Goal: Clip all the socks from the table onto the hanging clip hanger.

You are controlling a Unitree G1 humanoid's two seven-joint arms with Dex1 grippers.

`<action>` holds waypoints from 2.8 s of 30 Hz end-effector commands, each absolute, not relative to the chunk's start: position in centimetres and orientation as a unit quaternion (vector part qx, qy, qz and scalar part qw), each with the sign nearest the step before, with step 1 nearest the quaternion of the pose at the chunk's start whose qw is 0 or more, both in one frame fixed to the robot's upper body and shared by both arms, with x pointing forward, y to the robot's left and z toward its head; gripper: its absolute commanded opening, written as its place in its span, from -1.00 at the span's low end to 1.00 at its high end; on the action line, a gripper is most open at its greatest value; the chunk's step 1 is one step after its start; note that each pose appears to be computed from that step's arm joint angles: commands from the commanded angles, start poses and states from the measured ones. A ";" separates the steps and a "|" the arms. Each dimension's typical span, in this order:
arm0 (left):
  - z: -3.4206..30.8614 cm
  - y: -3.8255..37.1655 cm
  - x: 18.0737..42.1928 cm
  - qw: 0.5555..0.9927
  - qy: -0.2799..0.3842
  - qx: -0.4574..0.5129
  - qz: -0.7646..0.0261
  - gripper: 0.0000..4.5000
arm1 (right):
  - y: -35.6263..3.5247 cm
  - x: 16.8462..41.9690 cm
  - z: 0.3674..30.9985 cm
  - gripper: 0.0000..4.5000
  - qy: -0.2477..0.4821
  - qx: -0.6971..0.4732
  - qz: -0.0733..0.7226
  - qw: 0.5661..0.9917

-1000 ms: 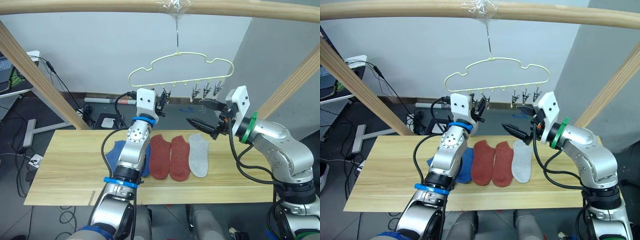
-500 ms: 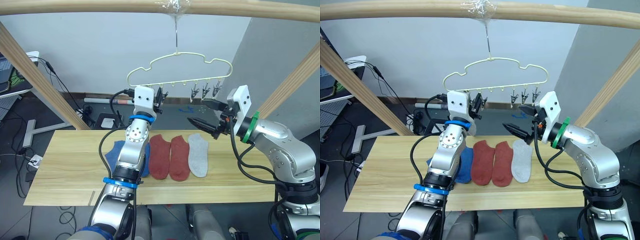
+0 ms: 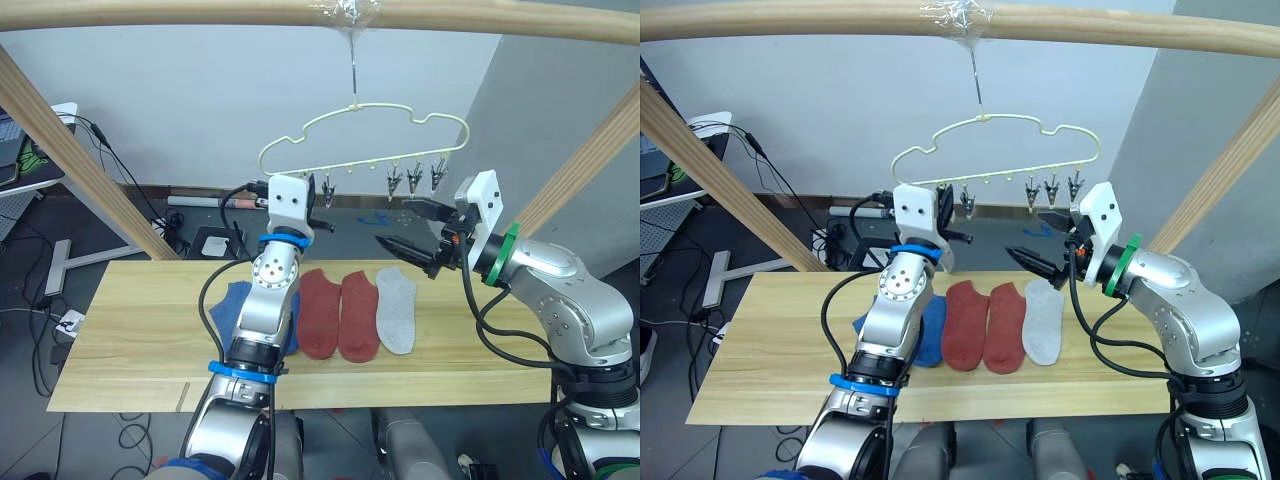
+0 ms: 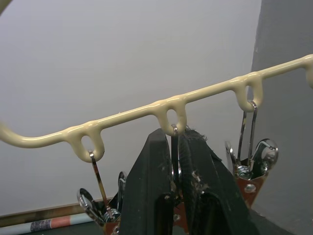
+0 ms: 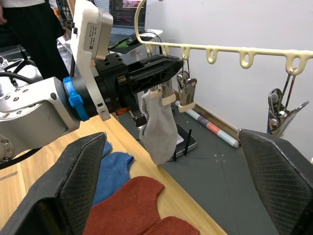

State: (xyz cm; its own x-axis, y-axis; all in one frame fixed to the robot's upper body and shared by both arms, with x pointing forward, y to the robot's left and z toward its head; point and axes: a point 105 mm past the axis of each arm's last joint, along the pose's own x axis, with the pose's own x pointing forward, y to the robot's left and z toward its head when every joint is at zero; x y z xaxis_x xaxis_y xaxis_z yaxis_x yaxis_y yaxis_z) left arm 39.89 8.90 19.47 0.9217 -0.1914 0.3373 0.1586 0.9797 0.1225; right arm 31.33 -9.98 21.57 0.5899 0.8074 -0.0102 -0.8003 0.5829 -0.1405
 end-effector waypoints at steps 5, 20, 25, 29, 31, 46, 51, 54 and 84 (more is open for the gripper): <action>20.4 9.2 39.3 0.976 -0.148 -0.009 -0.157 -1.00 | -9.7 31.6 18.4 1.00 0.031 -0.128 0.415 0.900; 19.3 10.9 36.5 0.957 0.002 -0.095 -0.274 -1.00 | -13.6 35.8 1.1 1.00 0.200 -0.176 0.353 0.897; 19.1 10.4 36.1 0.956 0.007 -0.102 -0.275 -1.00 | -13.2 37.0 1.6 1.00 0.187 -0.171 0.359 0.898; 18.8 10.1 35.8 0.952 0.015 -0.105 -0.288 -1.00 | -12.9 37.2 0.7 1.00 0.194 -0.186 0.366 0.891; 18.7 9.7 35.5 0.949 0.018 -0.097 -0.301 -1.00 | -12.7 37.0 0.0 1.00 0.206 -0.194 0.376 0.883; 18.2 10.2 35.0 0.930 0.058 -0.166 -0.322 -1.00 | -16.9 33.4 -2.9 -1.00 0.254 -0.271 0.412 0.832; 18.2 11.4 34.7 0.896 0.105 -0.268 -0.339 -1.00 | -15.5 33.3 2.8 -1.00 0.129 -0.304 0.434 0.838; 18.2 12.0 34.4 0.870 0.131 -0.322 -0.349 -1.00 | -13.5 32.4 6.6 -1.00 0.057 -0.326 0.450 0.830; 19.7 12.2 34.4 0.831 0.145 -0.401 -0.359 -1.00 | -3.3 27.7 16.2 -1.00 -0.081 -0.288 0.465 0.833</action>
